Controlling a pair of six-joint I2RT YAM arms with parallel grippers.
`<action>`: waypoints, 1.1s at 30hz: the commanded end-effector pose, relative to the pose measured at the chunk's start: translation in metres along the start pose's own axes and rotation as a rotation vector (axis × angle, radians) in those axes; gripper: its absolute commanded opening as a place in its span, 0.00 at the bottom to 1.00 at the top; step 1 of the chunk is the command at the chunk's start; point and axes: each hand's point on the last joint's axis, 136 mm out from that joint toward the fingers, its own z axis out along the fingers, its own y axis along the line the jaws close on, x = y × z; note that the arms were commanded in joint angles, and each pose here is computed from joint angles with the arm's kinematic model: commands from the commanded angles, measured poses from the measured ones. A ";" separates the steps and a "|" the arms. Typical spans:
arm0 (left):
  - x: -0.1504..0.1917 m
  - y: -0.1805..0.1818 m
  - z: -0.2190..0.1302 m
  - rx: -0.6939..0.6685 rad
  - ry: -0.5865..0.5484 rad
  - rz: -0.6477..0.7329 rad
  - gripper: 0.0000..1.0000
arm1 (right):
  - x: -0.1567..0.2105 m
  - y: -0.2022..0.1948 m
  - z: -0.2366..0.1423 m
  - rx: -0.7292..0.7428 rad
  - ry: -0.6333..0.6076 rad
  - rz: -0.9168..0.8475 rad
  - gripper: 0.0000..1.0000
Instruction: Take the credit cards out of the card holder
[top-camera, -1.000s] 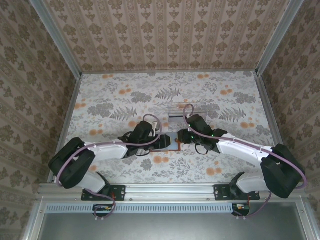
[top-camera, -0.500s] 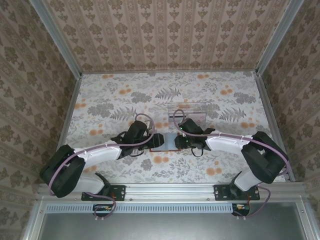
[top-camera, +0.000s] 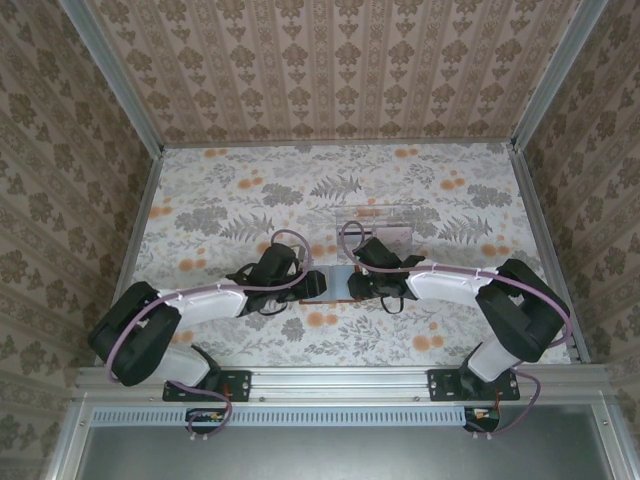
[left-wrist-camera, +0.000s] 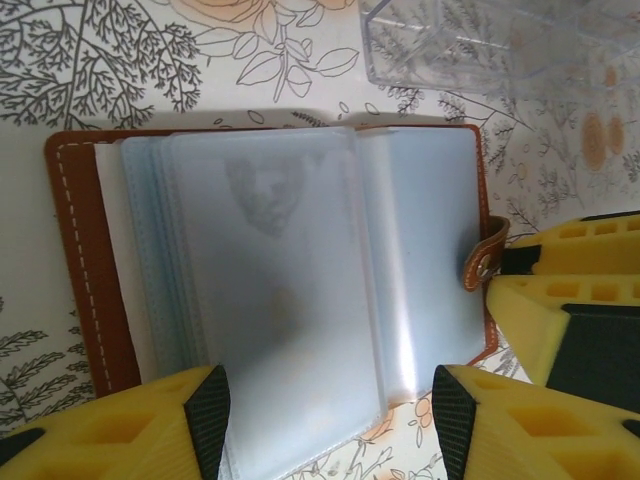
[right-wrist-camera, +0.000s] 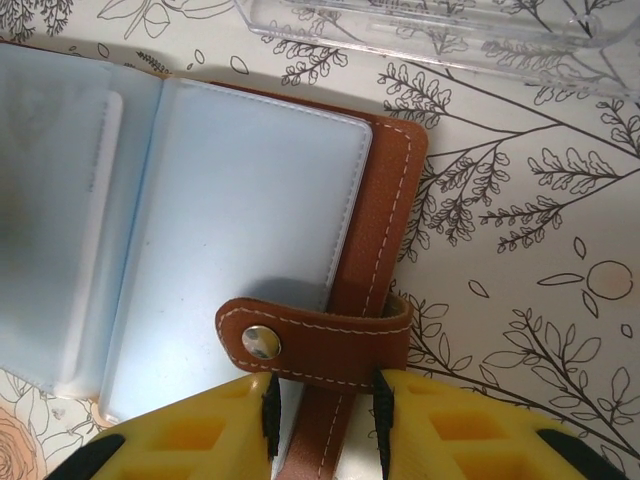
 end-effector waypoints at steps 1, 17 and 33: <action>0.002 0.010 0.001 -0.037 0.004 -0.005 0.59 | 0.001 -0.001 0.000 0.027 0.016 -0.017 0.34; 0.006 0.021 0.006 -0.079 0.020 -0.026 0.58 | 0.003 -0.001 0.001 0.028 0.020 -0.018 0.34; 0.013 -0.002 0.022 0.030 0.071 -0.021 0.58 | 0.005 0.000 0.003 0.029 0.026 -0.020 0.34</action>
